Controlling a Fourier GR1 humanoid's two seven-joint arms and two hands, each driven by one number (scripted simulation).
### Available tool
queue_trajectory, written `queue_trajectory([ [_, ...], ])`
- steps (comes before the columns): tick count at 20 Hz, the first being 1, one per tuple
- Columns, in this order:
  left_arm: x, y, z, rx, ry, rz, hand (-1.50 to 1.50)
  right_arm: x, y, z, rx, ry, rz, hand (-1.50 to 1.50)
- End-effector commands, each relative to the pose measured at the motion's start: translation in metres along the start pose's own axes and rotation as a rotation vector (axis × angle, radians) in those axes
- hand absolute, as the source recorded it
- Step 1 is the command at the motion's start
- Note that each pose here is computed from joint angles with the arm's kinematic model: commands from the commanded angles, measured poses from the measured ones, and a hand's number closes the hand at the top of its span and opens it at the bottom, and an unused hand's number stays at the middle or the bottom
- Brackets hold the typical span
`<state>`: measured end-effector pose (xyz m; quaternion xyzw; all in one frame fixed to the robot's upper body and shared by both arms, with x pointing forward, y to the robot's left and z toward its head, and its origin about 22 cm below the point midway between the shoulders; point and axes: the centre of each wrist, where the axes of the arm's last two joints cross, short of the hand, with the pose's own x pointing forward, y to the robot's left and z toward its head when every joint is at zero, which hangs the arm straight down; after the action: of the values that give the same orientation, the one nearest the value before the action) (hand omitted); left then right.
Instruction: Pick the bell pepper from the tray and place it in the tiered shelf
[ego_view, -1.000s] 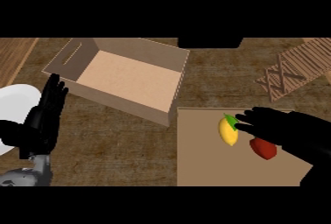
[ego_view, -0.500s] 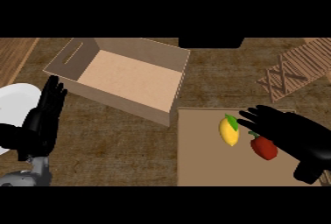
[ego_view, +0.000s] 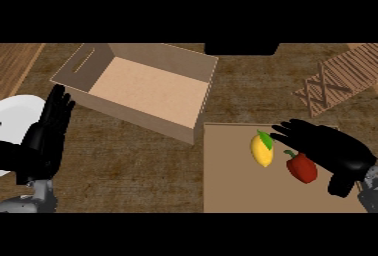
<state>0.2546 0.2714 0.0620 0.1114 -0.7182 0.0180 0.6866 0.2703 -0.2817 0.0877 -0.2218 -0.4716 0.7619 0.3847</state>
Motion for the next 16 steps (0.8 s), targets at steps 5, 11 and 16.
queue_trajectory([
  [5, 0.003, 0.010, -0.002, -0.004, 0.019, 0.002, 0.00, -0.013, 0.025, -0.005, -0.013, -0.020, -0.017, -1.50],
  [11, 0.000, -0.007, -0.008, 0.002, -0.005, -0.003, 0.00, -0.028, 0.029, -0.016, -0.014, -0.028, -0.038, -1.50],
  [16, -0.001, -0.003, -0.008, 0.001, -0.011, -0.002, 0.00, -0.008, 0.025, -0.049, 0.004, -0.041, -0.035, -1.50],
])
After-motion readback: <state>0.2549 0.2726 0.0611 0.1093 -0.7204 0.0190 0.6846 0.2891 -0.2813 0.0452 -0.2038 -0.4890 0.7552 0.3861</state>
